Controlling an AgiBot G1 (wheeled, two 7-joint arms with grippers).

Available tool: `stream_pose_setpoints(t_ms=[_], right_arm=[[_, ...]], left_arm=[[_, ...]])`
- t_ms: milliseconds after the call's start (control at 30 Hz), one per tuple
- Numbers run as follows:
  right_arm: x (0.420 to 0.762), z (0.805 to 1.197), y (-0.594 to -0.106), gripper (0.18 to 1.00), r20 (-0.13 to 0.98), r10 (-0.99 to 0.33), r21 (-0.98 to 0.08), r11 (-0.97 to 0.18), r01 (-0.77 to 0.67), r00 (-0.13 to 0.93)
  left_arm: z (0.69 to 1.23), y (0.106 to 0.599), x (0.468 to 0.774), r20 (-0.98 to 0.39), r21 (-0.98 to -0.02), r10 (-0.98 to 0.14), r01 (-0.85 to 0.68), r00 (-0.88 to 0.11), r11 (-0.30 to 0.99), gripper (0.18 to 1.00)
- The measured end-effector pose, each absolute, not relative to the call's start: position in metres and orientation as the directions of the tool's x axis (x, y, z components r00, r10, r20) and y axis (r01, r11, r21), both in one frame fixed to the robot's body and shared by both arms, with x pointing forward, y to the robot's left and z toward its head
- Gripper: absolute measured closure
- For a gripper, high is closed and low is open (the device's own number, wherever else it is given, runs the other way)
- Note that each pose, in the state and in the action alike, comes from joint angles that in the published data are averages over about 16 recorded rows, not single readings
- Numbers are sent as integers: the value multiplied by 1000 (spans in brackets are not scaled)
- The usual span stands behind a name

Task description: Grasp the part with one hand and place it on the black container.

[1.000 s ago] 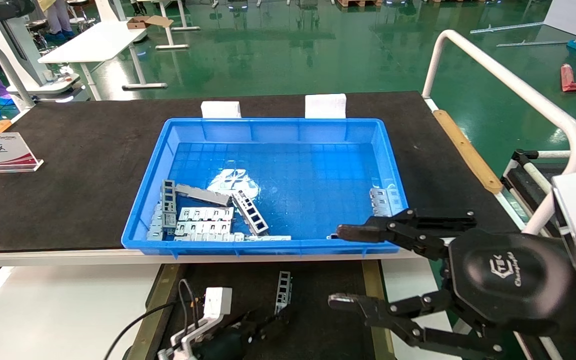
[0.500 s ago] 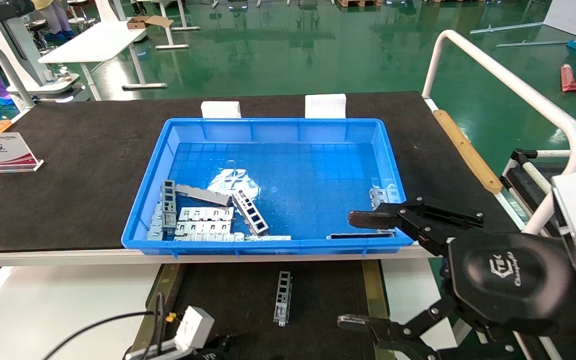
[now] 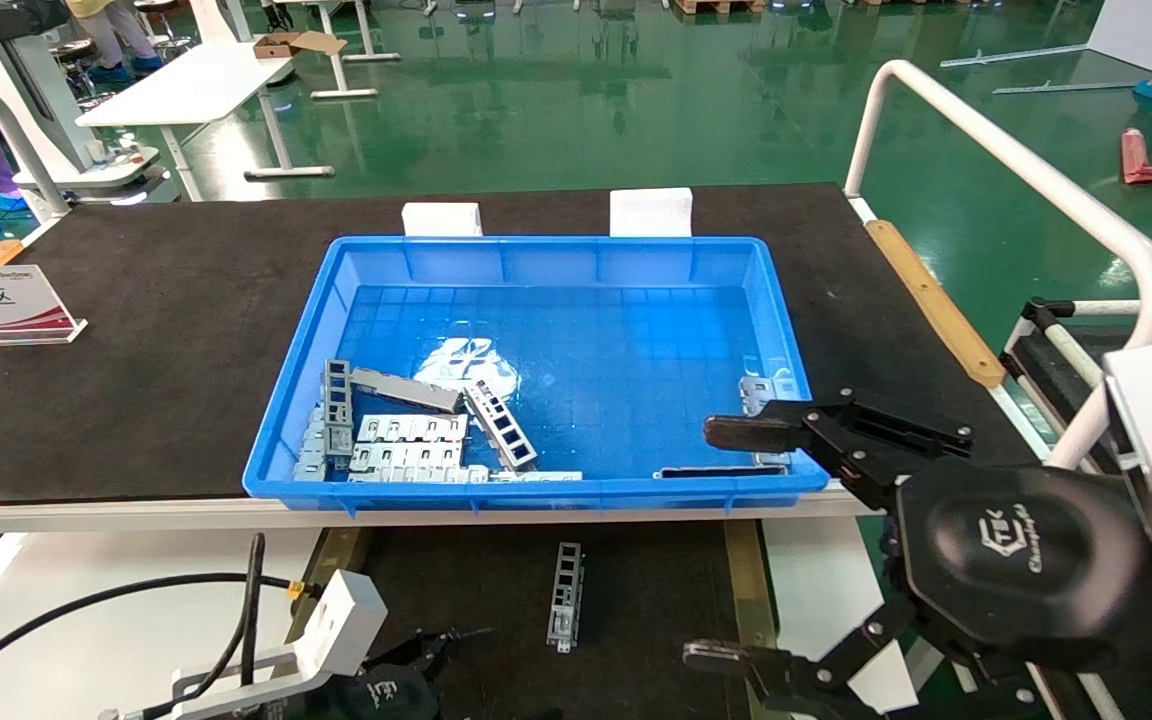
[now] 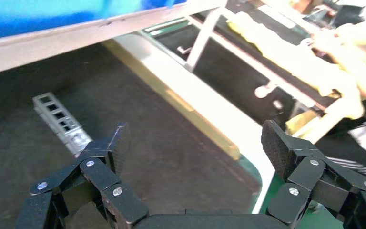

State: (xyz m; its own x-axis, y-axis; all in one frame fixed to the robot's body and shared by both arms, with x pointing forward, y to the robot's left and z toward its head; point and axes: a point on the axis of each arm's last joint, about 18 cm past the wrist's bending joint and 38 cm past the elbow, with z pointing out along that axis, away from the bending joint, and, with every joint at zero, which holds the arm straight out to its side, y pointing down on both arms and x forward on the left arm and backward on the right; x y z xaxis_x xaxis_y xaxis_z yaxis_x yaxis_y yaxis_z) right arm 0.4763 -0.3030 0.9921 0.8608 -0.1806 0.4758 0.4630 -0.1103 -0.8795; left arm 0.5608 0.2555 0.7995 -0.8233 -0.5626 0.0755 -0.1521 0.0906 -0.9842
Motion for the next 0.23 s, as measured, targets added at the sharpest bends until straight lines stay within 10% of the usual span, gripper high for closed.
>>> stream_pose_setpoints(t_ms=[233], right_arm=[[476, 992, -303, 181, 476, -181, -879, -110, 463, 861]], left_arm=[[811, 259, 554, 75, -986, -543, -144, -836, 85, 184]])
